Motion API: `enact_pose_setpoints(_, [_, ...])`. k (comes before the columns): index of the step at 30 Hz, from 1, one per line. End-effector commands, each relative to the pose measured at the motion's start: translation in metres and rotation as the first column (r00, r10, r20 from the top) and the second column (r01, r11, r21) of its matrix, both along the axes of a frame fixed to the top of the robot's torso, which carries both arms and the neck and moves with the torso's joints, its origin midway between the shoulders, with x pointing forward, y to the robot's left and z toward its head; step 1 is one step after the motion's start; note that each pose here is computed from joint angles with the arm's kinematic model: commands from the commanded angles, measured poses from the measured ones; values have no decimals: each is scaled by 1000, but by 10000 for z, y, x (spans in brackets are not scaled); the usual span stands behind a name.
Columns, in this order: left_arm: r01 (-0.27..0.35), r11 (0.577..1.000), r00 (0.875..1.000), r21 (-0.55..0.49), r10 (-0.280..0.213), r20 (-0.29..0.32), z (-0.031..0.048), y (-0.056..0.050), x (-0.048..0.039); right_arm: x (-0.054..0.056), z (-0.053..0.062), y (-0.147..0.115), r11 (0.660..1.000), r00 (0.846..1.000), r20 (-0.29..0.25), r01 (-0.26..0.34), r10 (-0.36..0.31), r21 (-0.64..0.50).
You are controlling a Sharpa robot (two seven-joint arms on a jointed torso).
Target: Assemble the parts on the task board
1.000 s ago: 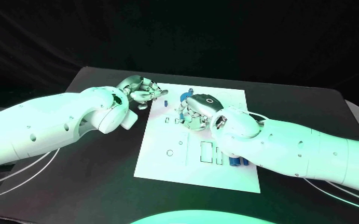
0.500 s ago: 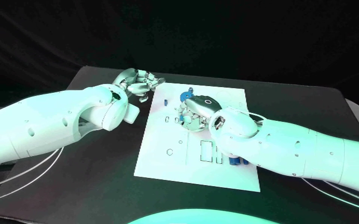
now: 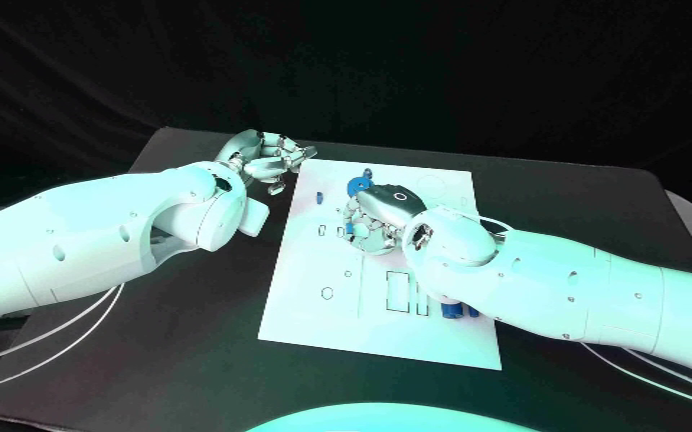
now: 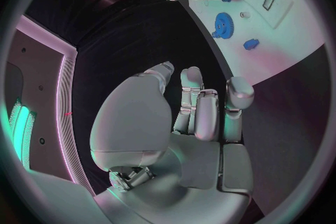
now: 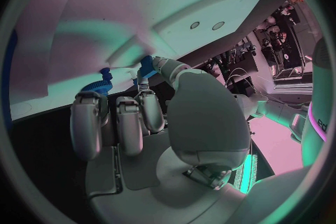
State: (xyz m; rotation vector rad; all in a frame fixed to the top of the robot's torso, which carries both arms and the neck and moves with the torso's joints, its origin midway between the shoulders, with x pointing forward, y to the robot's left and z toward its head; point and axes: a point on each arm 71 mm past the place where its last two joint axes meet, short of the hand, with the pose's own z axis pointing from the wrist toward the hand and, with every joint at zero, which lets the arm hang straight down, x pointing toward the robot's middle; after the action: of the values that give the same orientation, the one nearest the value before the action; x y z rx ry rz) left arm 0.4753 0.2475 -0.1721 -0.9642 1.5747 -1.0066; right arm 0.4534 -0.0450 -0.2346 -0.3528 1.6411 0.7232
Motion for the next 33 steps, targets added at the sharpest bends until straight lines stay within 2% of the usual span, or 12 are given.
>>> enact_pose_setpoints(1, [0, 1000, 1000, -14, 0, 13, 21, -12, 1, -4, -37, -2, 999, 1000, -12, 0, 0, -38])
enact_pose_setpoints(33, [7, 1000, 1000, -13, -7, 3, 15, -9, -1, 8, -39, -14, 999, 1000, -10, 14, -15, -41])
